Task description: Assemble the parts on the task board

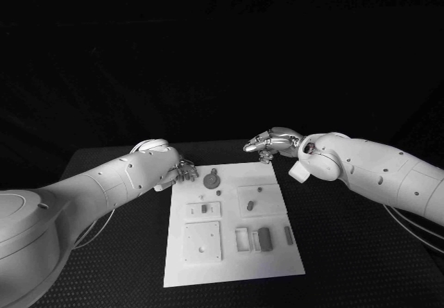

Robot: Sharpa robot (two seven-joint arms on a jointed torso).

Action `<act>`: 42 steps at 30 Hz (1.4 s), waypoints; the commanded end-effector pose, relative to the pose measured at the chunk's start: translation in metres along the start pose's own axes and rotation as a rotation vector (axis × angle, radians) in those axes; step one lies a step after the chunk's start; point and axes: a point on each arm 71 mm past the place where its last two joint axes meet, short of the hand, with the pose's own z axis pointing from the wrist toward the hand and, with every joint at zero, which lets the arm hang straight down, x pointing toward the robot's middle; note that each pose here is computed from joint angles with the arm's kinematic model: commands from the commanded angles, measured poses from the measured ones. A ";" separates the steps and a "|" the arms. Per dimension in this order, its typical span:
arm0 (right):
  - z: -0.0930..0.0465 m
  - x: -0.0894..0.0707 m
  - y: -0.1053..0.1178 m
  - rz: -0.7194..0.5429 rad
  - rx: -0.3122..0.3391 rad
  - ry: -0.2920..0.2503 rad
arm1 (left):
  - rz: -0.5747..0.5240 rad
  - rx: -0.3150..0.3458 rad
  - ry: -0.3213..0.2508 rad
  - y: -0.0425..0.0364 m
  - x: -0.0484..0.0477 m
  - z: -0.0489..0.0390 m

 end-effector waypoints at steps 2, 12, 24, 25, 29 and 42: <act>0.001 0.002 0.001 -0.003 -0.002 0.018 | -0.016 0.013 0.000 -0.0018 0.0001 0.0000; 0.001 0.003 0.001 -0.003 -0.002 0.019 | -0.015 0.013 0.005 -0.0045 0.0037 0.0010; 0.001 0.002 0.000 -0.003 0.000 0.017 | -0.034 0.006 0.009 0.0009 0.0022 0.0018; 0.001 0.002 0.000 -0.003 0.000 0.017 | -0.037 0.007 0.010 0.0006 0.0025 0.0017; 0.001 0.002 0.000 -0.003 0.000 0.017 | -0.048 0.015 0.013 -0.0006 0.0031 0.0014; -0.001 0.000 -0.001 -0.003 0.003 0.013 | -0.200 0.029 0.026 0.0109 -0.0009 0.0012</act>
